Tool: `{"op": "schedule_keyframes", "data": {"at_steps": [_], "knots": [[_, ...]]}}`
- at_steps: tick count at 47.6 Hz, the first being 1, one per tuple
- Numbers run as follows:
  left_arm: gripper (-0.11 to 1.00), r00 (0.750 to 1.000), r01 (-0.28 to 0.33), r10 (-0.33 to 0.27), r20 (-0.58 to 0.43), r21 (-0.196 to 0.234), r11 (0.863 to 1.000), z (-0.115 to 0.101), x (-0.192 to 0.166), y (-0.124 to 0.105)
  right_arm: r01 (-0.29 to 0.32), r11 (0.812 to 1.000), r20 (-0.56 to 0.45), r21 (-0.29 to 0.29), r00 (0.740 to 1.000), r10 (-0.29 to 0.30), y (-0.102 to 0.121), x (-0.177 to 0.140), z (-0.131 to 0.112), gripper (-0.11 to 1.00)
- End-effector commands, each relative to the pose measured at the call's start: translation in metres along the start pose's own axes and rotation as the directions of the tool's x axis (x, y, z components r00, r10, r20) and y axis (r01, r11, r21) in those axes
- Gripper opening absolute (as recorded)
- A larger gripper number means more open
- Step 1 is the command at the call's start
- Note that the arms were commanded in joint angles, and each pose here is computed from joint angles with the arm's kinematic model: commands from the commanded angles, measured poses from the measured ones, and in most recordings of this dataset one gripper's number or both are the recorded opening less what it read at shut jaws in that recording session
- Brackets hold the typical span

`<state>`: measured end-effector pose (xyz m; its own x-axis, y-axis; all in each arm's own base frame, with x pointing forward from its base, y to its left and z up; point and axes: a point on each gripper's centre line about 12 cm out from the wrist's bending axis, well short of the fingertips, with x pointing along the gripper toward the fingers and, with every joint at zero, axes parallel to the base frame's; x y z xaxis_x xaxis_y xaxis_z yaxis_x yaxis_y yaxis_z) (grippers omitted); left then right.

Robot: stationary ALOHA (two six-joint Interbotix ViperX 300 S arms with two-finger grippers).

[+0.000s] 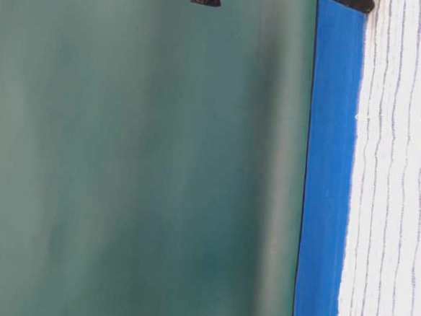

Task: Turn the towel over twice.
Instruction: 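Lift the far corners with both grippers and pull them back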

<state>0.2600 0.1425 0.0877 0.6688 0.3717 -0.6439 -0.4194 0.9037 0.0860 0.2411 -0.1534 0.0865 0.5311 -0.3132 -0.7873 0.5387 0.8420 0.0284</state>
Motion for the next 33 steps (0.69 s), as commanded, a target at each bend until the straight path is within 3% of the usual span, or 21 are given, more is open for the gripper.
{"op": "schedule_keyframes", "data": {"at_steps": [1, 22, 33], "knots": [[0.02, 0.997, -0.015, 0.015, 0.069, -0.007, 1.0, 0.021, -0.006, 0.005, 0.009, 1.0, 0.039, 0.005, 0.999, -0.009, -0.004, -0.005, 0.011, 0.05], [0.02, 0.974, -0.119, 0.128, 0.185, -0.059, 0.991, 0.075, -0.029, 0.049, 0.124, 0.991, 0.189, 0.042, 0.973, -0.13, -0.05, -0.037, 0.055, 0.05], [0.02, 0.949, -0.185, 0.186, 0.255, -0.028, 0.982, 0.103, -0.037, 0.071, 0.193, 0.981, 0.244, 0.03, 0.95, -0.194, -0.073, -0.051, 0.089, 0.05]]}}
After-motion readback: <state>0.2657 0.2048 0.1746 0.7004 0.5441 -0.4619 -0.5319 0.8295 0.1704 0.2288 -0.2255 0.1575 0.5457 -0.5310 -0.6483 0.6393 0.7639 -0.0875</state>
